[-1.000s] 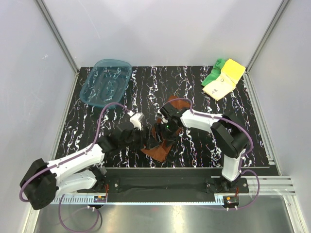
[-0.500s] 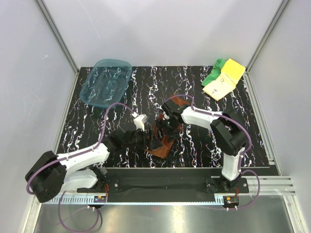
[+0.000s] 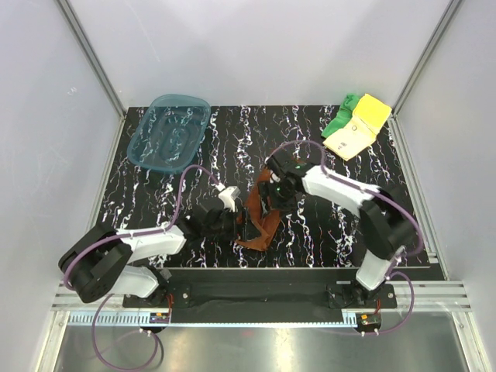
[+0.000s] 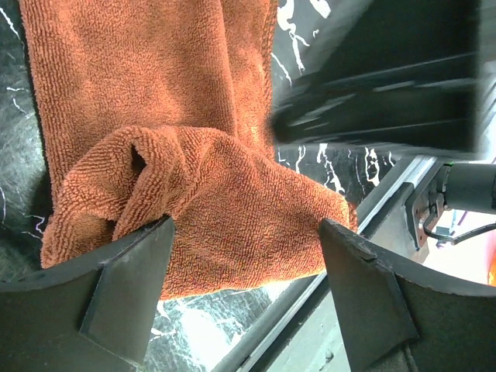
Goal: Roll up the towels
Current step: Roll the towel
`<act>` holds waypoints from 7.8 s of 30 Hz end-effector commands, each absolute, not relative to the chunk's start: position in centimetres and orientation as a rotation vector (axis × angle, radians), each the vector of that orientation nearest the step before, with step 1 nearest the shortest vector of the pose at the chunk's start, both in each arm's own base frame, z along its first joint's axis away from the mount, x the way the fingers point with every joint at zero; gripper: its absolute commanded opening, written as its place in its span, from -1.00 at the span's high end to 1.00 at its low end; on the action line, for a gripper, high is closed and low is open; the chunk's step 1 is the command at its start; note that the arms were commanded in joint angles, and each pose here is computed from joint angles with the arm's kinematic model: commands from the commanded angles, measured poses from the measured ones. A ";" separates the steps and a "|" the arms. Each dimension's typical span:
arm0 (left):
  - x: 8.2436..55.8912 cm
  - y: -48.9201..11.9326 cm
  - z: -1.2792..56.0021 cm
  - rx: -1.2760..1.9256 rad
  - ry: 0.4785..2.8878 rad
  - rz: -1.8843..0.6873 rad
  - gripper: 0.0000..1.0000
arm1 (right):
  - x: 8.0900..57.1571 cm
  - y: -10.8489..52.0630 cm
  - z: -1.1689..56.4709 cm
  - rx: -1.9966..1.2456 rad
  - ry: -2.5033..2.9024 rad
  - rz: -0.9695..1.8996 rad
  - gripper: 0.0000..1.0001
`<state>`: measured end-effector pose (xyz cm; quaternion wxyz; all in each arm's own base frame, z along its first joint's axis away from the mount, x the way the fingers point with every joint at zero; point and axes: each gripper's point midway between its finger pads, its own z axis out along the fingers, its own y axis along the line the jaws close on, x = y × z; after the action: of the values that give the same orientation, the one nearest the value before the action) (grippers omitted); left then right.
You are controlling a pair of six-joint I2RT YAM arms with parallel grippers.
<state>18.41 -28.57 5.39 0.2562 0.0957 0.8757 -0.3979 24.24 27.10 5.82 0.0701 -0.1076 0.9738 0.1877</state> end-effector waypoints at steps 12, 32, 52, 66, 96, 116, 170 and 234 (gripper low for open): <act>20.5 -28.6 9.8 0.230 2.266 -1.081 -0.65 | 17.8 26.5 17.6 -0.677 2.318 0.608 -0.41; 24.0 -29.3 5.7 0.170 2.376 -1.079 -0.61 | 17.1 33.5 11.5 -0.962 2.169 0.480 -0.38; 23.4 -29.4 4.4 0.208 2.419 -1.114 -0.60 | 19.7 32.0 5.4 -0.984 2.171 0.148 -0.42; 23.1 -28.9 4.1 0.199 2.440 -1.145 -0.60 | 17.5 32.5 2.0 -1.007 2.238 0.142 0.09; 22.6 -27.8 5.9 0.266 2.457 -1.102 -0.62 | 12.8 36.7 6.1 -0.998 2.458 0.414 1.00; 23.3 -27.4 8.6 0.240 2.453 -1.091 -0.72 | 13.2 35.8 7.5 -0.451 2.735 1.206 1.00; 20.7 -26.0 14.0 0.140 2.194 -1.141 -0.68 | 17.7 35.9 5.0 0.286 2.803 1.890 1.00; 23.6 -32.3 4.0 0.219 2.402 -1.264 -0.61 | 14.8 39.6 9.8 -1.096 2.050 0.190 -0.54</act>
<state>23.36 -32.00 4.50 0.2100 0.0719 0.8620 -0.4557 14.75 38.06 9.09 0.3795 -0.4331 0.8151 0.0630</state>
